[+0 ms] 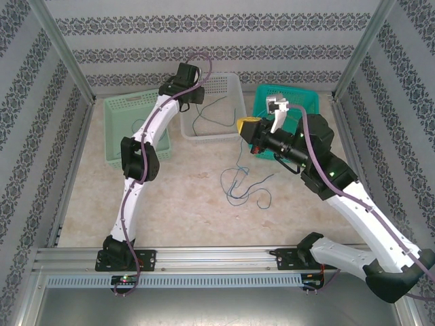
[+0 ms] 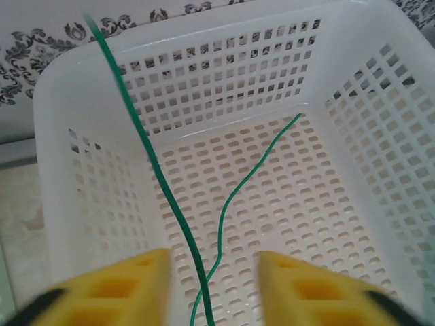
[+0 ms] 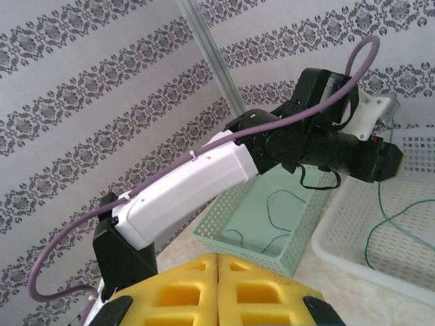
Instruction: Untangle the cables
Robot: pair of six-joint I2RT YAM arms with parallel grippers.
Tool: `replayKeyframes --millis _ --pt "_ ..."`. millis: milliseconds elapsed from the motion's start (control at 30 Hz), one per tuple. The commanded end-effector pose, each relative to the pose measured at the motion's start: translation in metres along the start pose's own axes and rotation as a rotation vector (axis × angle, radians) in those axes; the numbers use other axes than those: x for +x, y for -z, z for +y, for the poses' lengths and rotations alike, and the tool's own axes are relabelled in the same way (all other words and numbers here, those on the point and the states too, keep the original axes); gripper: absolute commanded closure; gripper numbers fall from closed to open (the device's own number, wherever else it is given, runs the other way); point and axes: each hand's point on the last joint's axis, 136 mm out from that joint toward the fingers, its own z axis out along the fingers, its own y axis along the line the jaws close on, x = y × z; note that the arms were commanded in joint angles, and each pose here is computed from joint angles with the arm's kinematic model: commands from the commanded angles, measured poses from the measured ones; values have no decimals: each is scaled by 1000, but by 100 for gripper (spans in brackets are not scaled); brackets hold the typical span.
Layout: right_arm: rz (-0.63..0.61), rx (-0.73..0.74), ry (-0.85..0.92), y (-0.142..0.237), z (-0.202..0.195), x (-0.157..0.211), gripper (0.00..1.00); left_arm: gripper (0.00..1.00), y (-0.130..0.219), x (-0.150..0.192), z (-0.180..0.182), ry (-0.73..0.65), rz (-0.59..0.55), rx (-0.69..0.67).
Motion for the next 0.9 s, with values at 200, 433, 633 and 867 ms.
replayKeyframes --millis 200,433,633,867 --pt "-64 2 -16 -18 -2 -33 100 0 59 -12 -22 -23 -18 85" --pt "-153 112 -66 -16 -29 -53 100 0 159 -20 -54 61 -212 313" --pt "-181 136 -163 -27 -47 -56 100 3 242 17 -123 -56 -328 720" --pt "-181 109 -211 -43 -50 -56 100 3 278 58 -178 -117 -324 1002"
